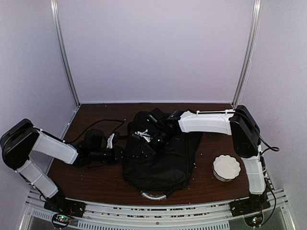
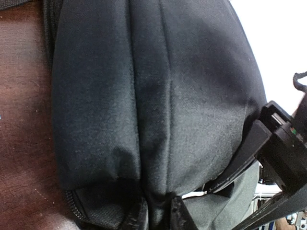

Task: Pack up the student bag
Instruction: Adjust the lower front pocket of the student bag.

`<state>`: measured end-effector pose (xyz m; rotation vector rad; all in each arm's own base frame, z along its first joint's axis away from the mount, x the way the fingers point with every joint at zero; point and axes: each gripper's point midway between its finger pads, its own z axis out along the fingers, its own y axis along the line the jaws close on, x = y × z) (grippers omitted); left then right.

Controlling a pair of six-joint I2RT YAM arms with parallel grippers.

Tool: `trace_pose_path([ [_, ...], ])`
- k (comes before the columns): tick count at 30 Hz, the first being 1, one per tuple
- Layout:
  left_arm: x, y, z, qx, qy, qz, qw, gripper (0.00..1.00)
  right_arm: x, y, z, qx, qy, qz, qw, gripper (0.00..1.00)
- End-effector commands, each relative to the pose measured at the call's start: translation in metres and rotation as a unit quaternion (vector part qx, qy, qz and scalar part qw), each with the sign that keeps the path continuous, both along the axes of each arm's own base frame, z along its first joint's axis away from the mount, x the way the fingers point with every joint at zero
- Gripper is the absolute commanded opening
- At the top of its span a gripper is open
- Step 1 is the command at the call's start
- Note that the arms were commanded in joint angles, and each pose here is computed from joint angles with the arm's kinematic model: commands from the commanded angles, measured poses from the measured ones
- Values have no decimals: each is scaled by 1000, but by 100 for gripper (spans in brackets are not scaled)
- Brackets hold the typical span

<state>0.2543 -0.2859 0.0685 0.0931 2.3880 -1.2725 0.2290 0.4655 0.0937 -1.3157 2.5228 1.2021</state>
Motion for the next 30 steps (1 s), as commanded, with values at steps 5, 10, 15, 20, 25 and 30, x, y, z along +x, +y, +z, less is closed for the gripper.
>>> trace_pose_path([
  [5, -13, -13, 24, -57, -43, -31, 997, 9, 26, 20, -14, 14, 47, -65, 997, 46],
  [10, -17, -16, 42, -82, -74, -39, 993, 4, 31, 25, -8, 27, 61, -82, 994, 46],
  [15, -22, -20, 54, -100, -95, -48, 989, 1, 37, 31, 19, 74, 51, -83, 992, 46],
  [20, -27, -24, 52, -92, -97, -56, 989, 12, 54, 38, 57, 136, 38, -88, 986, 46],
  [25, -29, -22, 46, -81, -94, -55, 991, 27, 53, 41, 90, 185, 33, -78, 979, 46],
  [30, -32, -20, 47, -76, -101, -56, 990, 35, 57, 45, 100, 198, 27, -78, 977, 47],
])
